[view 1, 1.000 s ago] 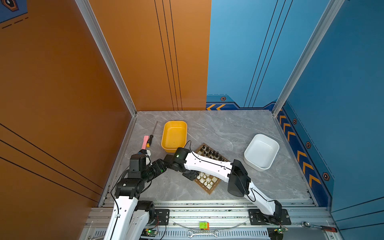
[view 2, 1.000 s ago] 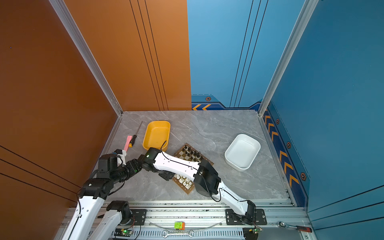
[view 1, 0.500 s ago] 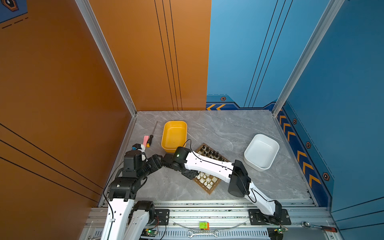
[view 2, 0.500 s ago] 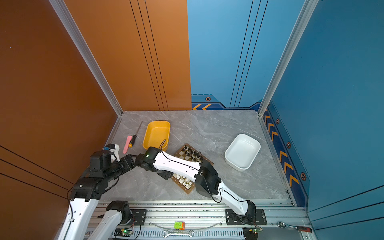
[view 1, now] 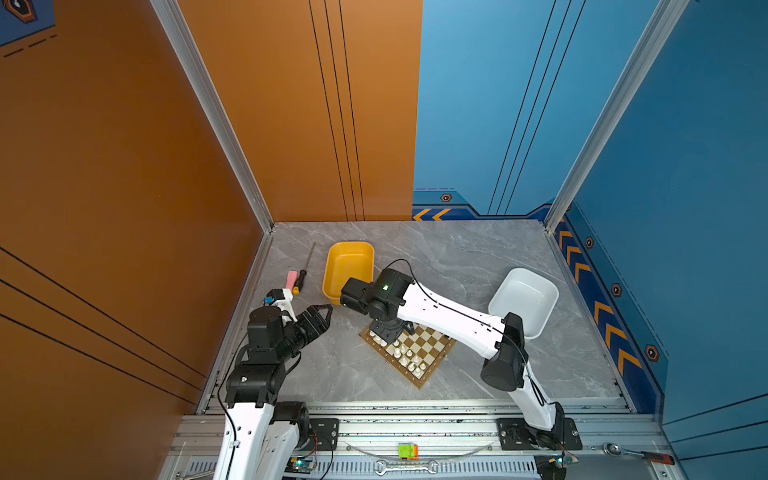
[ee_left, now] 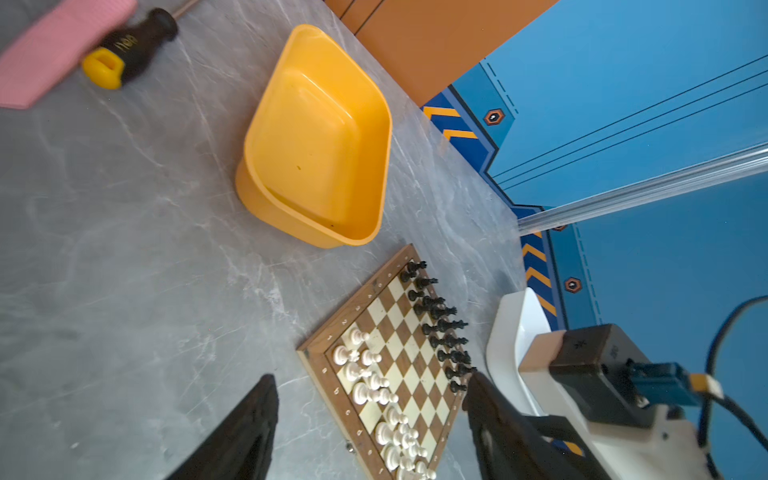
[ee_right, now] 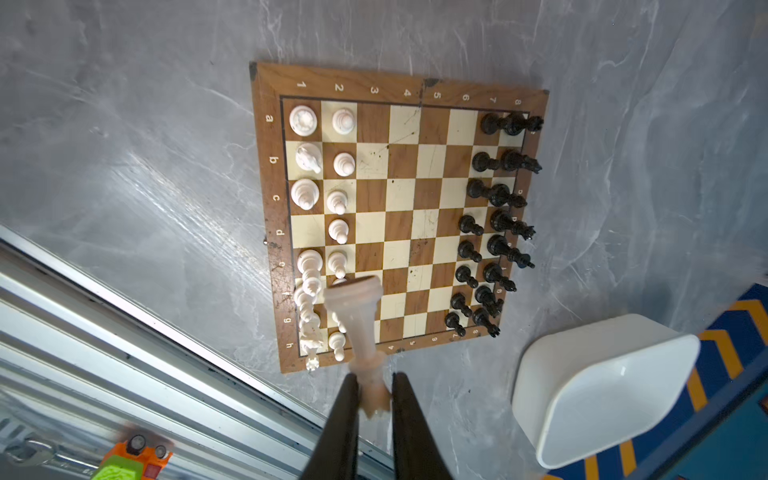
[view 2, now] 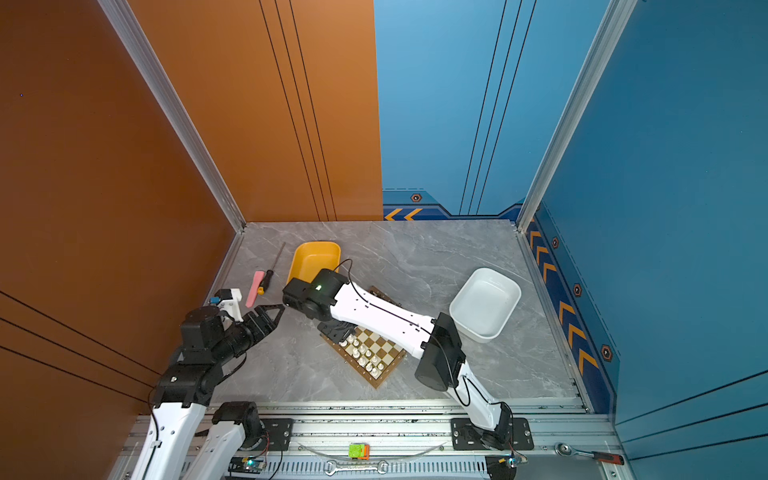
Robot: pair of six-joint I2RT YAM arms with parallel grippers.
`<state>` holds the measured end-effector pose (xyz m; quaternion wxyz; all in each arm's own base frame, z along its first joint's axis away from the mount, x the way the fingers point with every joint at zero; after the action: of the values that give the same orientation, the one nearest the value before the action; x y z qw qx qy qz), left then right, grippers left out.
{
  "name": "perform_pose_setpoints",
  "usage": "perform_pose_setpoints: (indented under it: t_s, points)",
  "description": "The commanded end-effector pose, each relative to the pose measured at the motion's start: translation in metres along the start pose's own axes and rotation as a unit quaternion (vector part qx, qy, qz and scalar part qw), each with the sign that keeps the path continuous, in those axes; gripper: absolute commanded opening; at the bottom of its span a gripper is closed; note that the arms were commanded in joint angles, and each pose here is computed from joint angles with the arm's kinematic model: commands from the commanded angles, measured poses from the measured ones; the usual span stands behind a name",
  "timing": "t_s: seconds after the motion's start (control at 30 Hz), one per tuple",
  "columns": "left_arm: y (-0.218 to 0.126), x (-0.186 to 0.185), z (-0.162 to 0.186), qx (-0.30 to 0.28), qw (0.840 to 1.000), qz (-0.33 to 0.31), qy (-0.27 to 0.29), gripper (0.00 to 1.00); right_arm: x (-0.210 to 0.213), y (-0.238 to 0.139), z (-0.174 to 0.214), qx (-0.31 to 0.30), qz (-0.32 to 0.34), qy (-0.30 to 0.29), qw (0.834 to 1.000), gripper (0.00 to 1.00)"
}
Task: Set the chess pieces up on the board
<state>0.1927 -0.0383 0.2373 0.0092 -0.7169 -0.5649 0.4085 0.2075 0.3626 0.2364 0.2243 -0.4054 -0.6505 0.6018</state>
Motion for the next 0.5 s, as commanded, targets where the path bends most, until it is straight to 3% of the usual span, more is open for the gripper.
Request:
perform_pose_setpoints:
  t_s: [0.0,0.17,0.47]
  points:
    - [0.011,-0.010,0.000,0.013,0.997,0.068,-0.025,0.73,-0.006,-0.015,0.001,-0.012,-0.063,0.023,0.998,0.17]
    - [0.030,-0.015,0.006,0.037,0.989,0.128,-0.064,0.72,-0.018,-0.029,0.001,-0.033,-0.114,0.048,0.992,0.17]
    - [0.055,-0.045,0.011,0.053,0.975,0.210,-0.054,0.72,-0.014,-0.035,0.001,-0.044,-0.151,0.048,0.986,0.17]
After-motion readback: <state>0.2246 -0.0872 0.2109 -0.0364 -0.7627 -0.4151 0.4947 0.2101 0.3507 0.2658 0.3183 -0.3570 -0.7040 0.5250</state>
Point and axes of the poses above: each gripper's point midway between its finger pads, its own y axis out along the fingers, its own x axis along the line the jaws close on, z = x × y, the point moved 6 cm from there along -y, back along the fingers, and after that the axes turned 14 degrees about y, right-handed, at the moved point
